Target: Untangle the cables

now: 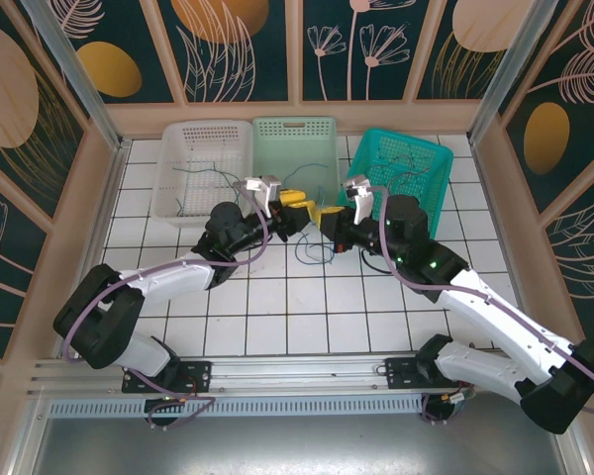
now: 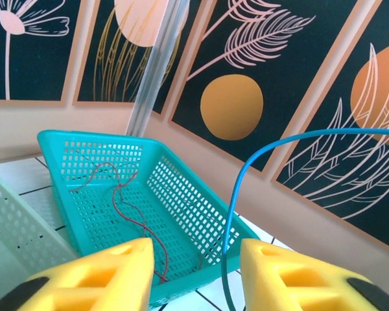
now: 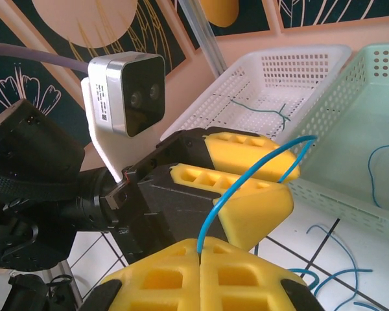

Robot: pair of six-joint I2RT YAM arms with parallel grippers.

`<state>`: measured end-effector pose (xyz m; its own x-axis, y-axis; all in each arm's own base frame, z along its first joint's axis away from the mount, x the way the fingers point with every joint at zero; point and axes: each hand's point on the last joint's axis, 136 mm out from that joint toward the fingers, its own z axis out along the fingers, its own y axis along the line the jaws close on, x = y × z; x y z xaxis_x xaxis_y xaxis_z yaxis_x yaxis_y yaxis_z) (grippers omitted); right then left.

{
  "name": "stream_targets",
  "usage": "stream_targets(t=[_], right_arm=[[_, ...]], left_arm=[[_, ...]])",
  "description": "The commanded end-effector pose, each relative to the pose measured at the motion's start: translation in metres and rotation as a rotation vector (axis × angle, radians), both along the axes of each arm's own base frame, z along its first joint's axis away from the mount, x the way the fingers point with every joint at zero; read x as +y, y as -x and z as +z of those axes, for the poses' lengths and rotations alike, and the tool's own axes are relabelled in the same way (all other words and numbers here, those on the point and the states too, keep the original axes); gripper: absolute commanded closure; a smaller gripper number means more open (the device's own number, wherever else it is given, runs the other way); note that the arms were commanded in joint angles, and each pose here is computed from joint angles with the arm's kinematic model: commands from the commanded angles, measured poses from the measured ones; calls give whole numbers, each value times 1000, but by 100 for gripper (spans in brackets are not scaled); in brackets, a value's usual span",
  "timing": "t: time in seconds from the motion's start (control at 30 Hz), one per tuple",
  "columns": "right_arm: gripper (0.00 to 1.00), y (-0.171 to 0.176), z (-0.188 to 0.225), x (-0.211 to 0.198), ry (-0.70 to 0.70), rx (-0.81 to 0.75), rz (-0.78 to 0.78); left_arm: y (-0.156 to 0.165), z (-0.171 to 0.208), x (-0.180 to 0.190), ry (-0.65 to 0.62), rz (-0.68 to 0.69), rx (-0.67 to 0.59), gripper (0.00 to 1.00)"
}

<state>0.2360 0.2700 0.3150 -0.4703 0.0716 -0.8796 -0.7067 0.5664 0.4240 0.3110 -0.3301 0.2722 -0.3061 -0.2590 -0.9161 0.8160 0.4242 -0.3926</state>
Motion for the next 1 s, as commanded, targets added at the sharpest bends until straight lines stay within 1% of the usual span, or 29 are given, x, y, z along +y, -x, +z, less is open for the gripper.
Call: stream_targets(t=[0.0,0.1,0.13,0.27,0.4,0.47,0.53,0.67,0.77,0.83,0.87,0.97], right_arm=[[100,3,8,3,-42,-27,31],[100,1,7,3,-42,-25,25],[100,1,7,2,-40,-23,21],[100,-6,2,-8,5,-6,-31],[100,-22,-20,-32,105,81,-138],[100,-27,-29,-42,112,137,-156],[100,-25,-33,-43,71,181,-119],[100,-18,-33,-35,-62,260,19],[100,-14,-34,-28,-103,298,87],[100,-16,-34,-26,-113,302,91],[100,-16,-35,-25,-116,296,93],[100,-16,-31,-23,-137,272,108]], left_arm=[[5,5,-4,7,-42,-30,67],[5,3,-8,-7,-62,-27,78],[5,1,-9,-18,-63,-23,81],[-5,-7,-2,-78,12,-14,82],[-16,-16,17,-188,148,-30,82],[-21,-19,28,-231,211,-44,82],[-22,-19,35,-266,248,-62,81],[-25,-20,45,-322,299,-91,81],[-27,-22,49,-337,323,-93,80],[-23,-21,46,-318,295,-89,78],[-19,-20,41,-299,262,-91,74],[-5,-19,29,-218,158,-85,53]])
